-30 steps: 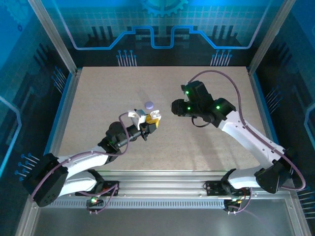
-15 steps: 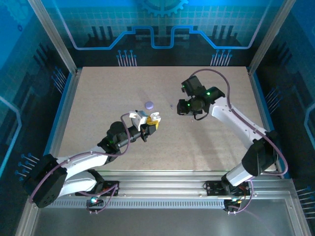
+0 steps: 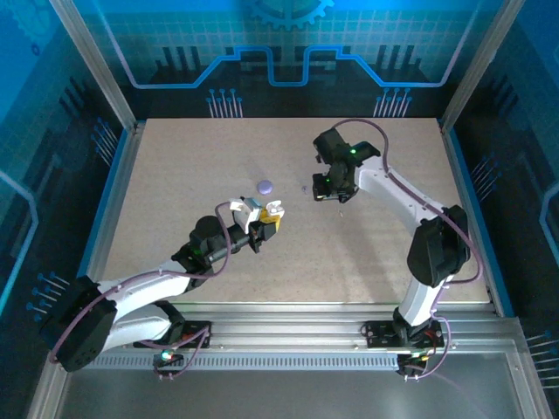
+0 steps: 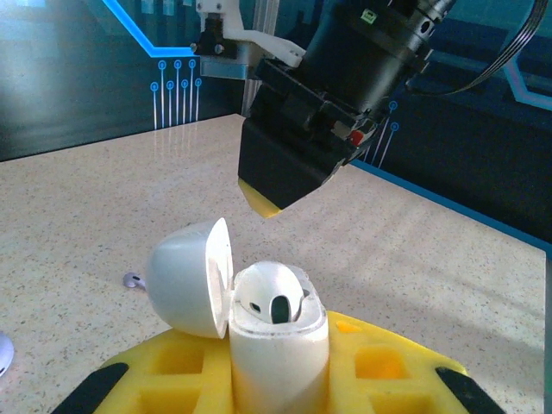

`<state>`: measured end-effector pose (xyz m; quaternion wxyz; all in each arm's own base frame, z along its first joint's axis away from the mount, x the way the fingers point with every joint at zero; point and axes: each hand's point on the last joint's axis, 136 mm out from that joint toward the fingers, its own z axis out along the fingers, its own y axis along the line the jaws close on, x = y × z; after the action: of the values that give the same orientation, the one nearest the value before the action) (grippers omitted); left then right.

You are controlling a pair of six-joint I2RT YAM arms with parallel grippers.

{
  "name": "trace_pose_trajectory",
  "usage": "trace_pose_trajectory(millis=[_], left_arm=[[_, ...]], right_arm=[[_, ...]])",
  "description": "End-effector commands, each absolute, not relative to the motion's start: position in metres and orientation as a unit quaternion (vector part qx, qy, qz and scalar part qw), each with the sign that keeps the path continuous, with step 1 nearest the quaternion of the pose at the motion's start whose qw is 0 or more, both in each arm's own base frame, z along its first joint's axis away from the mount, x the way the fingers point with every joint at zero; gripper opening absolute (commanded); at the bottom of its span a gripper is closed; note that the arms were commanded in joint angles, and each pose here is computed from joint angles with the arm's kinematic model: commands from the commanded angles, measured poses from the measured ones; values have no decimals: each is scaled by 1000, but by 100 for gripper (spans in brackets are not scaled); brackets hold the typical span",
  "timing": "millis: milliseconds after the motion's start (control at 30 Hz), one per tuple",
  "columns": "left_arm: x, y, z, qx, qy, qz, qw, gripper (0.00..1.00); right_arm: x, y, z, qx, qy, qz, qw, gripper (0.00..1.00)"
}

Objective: Insert the wireless bluetooth earbuds into the charging case

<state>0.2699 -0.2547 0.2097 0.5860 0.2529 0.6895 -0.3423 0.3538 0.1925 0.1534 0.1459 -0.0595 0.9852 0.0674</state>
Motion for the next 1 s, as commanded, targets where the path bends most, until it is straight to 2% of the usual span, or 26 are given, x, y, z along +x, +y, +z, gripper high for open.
trace_pose_trajectory(millis=[0, 467, 967], left_arm=[[270, -254, 223, 258, 677, -334, 603, 20], [271, -254, 221, 260, 682, -326, 600, 21], [272, -253, 214, 262, 689, -321, 594, 21]], right_arm=[[359, 183, 151, -63, 988, 49, 134, 31], [383, 167, 122, -98, 991, 8, 94, 31], [380, 143, 83, -120, 992, -29, 29, 31]])
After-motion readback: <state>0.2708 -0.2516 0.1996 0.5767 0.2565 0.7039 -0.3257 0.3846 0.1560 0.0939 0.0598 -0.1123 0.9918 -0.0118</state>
